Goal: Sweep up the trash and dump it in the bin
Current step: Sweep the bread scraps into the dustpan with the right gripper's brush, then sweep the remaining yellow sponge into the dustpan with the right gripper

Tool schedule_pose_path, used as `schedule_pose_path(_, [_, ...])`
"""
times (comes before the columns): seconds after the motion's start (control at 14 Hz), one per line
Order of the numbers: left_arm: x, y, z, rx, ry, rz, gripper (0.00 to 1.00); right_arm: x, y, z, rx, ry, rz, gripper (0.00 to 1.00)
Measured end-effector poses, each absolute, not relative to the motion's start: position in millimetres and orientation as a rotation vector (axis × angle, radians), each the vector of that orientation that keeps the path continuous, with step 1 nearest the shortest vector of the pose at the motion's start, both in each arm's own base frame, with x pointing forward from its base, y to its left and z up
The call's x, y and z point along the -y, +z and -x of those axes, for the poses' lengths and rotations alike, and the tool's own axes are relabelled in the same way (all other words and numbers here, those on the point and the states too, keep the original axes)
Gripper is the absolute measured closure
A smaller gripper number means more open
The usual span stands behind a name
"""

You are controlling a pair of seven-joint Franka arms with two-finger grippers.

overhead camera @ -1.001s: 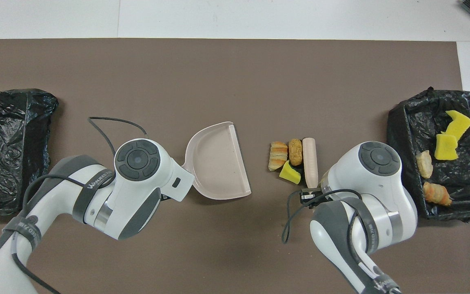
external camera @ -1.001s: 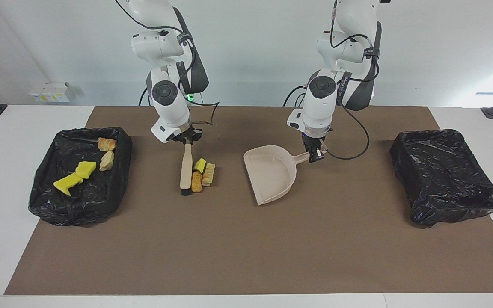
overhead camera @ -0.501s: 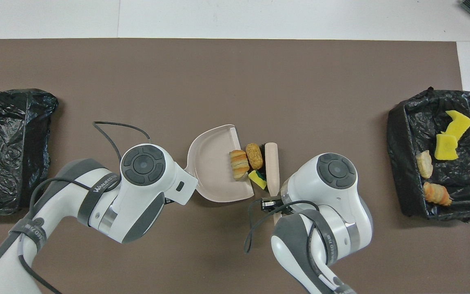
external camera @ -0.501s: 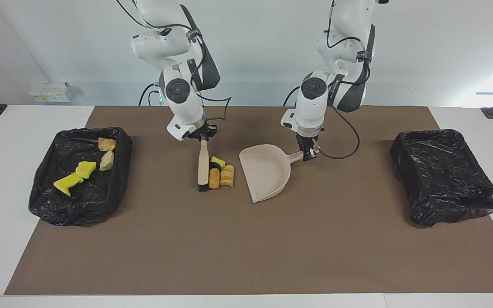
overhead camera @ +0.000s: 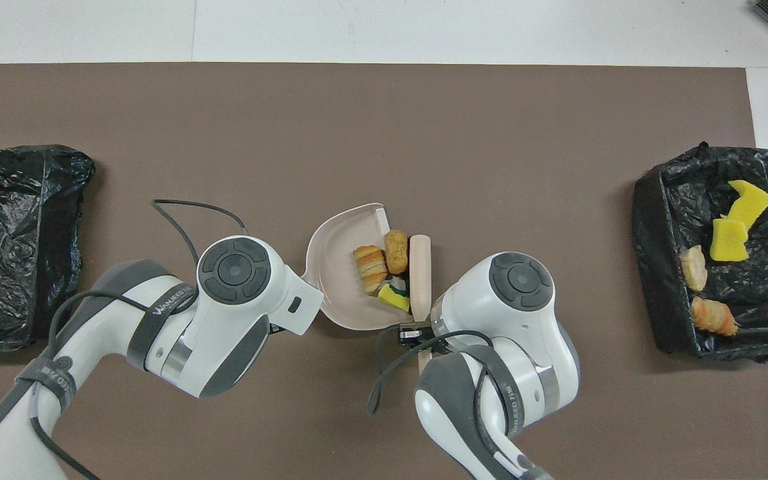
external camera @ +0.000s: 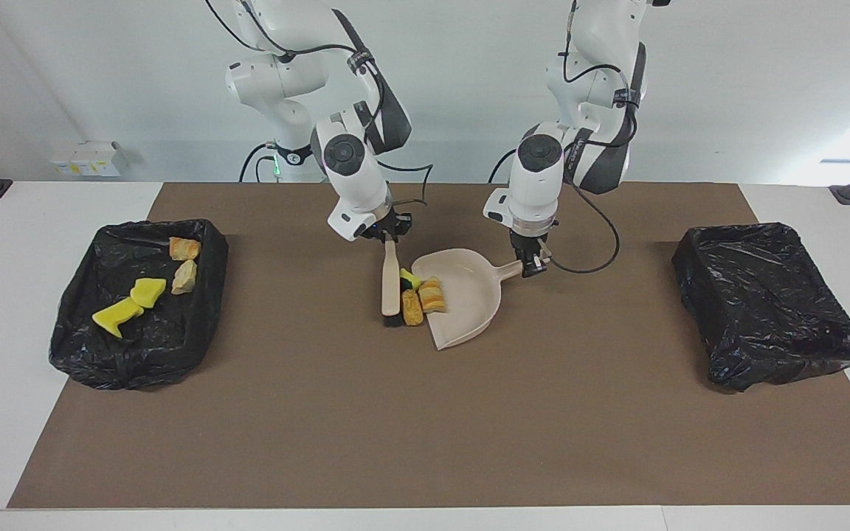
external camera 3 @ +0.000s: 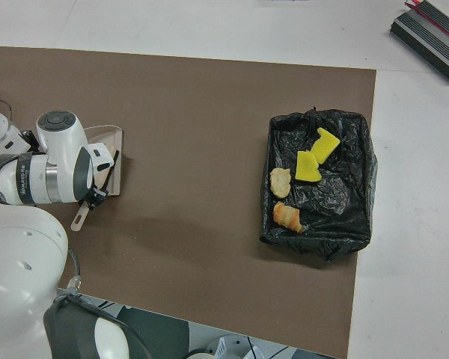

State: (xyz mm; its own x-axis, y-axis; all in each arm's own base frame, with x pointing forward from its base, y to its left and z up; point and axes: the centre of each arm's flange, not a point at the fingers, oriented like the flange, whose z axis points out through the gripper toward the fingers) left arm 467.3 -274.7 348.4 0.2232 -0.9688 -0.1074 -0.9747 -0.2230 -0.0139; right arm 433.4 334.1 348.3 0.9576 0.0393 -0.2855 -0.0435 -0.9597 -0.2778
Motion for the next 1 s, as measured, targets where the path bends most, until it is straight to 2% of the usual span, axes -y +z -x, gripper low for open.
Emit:
schedule_pose_path(0.21, [274.7,348.2,-467.1,-1.900,0.116,2.400,0.69,-316.6,359.6,-438.6,-0.004,0.503,2.842,0.74])
schedule_pose_path(0.43, [274.3,348.8,-467.3,-1.865,0.113,2.427,0.69,-278.1,392.6,-446.1,0.002,0.528,2.899,0.74])
schedule_pose_path(0.72, [259.0,353.2,-476.8,-1.786,0.093,2.503,0.69,-259.7,434.5,-425.8,0.069,0.550,2.978,0.74])
schedule_pose_path(1.0, [244.5,360.1,-484.4,-1.744,0.073,2.537,0.69,-266.3,437.2,-415.0,0.089,0.546,3.005,0.74])
